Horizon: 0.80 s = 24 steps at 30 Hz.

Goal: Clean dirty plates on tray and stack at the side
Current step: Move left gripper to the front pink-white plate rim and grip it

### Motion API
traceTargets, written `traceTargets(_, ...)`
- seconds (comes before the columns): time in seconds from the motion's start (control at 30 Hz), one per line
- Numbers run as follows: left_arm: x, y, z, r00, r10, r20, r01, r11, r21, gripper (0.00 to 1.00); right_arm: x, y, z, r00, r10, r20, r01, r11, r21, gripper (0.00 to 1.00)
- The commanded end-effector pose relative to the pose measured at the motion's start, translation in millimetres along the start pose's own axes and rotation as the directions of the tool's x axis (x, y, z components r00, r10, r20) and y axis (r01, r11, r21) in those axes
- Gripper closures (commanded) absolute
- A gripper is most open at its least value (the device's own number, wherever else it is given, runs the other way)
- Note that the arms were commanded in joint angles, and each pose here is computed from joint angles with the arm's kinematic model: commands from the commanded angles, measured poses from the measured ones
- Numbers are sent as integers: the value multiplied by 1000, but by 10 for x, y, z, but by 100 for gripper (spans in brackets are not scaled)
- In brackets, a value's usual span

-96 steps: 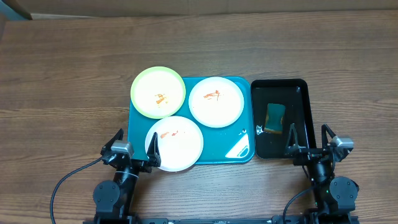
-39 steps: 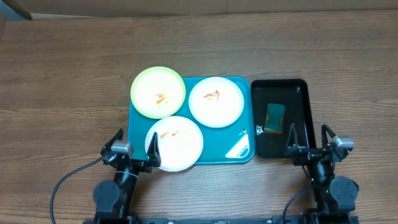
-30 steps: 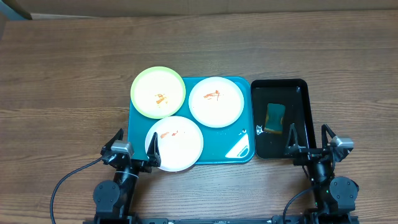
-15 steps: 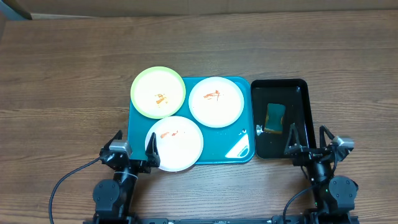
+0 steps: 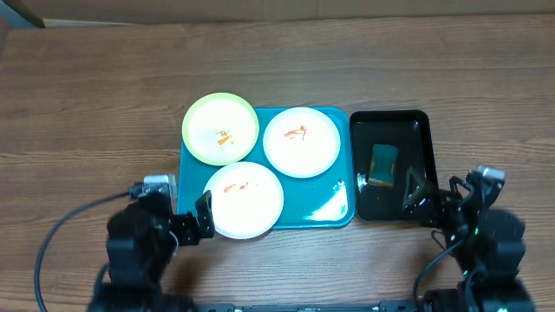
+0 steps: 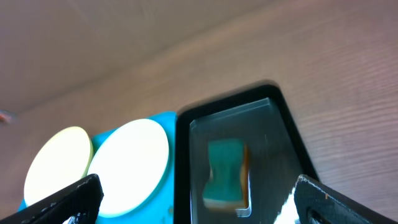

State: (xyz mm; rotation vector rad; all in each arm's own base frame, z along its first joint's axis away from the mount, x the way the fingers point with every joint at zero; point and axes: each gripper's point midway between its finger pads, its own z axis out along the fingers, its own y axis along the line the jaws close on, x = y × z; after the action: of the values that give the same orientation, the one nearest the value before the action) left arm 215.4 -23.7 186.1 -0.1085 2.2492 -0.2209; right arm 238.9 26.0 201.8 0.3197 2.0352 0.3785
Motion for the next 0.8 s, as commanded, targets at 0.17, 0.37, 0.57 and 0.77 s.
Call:
traceTargets(0.17,70,-107,-73,940,-23,-341,24,1000,-2,0,-185,97,87,971,39,-236,-18,996,90,0)
traceTargets(0.37,229,-260,71,872,-106,-477,142,989,40,0,-168,183,237,937,62,-344,-36,996,81,0)
traceTargets(0.57,363,-213,252,812,-126,-569,153,988,0,0,-90,138,344,920,73,-385,-36,994,103,0)
traceTargets(0.77,572,-152,454,713,-178,-678,179,981,-70,4,-39,109,400,909,81,-409,-36,993,116,0)
